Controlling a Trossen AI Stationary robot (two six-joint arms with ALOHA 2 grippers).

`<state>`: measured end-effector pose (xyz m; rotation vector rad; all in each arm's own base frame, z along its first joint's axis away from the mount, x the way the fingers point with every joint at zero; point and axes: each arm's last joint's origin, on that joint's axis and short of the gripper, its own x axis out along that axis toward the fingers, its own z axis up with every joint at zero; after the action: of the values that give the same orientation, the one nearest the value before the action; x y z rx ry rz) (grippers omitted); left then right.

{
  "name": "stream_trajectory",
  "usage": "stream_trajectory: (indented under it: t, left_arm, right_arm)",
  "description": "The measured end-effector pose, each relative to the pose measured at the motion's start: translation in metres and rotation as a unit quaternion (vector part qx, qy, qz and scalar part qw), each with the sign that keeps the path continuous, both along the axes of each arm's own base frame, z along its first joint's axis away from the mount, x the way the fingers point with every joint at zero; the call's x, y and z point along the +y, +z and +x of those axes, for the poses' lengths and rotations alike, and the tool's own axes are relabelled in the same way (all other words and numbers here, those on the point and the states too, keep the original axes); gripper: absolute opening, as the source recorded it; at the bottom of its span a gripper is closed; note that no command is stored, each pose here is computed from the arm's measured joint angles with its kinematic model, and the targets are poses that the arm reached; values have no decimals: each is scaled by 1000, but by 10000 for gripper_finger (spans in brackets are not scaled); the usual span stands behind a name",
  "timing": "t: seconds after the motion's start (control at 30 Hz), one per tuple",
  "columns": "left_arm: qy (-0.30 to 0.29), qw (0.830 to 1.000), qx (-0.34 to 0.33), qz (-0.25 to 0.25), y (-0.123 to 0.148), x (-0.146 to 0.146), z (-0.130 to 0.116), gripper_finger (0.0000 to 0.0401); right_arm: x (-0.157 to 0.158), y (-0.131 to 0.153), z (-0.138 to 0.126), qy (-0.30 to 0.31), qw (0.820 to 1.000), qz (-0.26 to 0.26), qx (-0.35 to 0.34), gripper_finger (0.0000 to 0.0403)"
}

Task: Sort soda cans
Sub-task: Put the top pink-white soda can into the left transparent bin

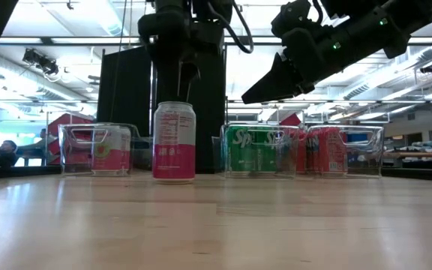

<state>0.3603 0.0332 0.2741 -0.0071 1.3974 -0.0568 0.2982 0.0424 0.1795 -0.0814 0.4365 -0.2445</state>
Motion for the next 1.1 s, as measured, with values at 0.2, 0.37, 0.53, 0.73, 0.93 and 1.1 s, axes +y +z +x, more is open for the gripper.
stream_trajectory:
  t: [0.2, 0.37, 0.53, 0.73, 0.93, 1.1]
  left_arm:
    - [2, 1000, 6, -7, -11, -1, -1, 320]
    - [-7, 1000, -2, -11, -19, -4, -1, 320]
    - [-9, 1000, -7, -16, -19, -4, 0, 320]
    - [-11, 1000, -3, -21, -32, -6, -2, 320]
    - [-5, 999, -6, -35, -36, -8, -1, 320]
    - [-3, 999, -8, -38, -39, -8, -1, 320]
  right_arm:
    - [0, 0, 0, 0, 1000, 0, 0, 80]
    - [0, 0, 0, 0, 1000, 0, -1, 80]
    - [0, 0, 0, 0, 1000, 0, -1, 80]
    - [0, 0, 0, 0, 1000, 0, -1, 80]
    - [0, 0, 0, 0, 1000, 0, -1, 80]
    - [0, 0, 0, 0, 1000, 0, -1, 80]
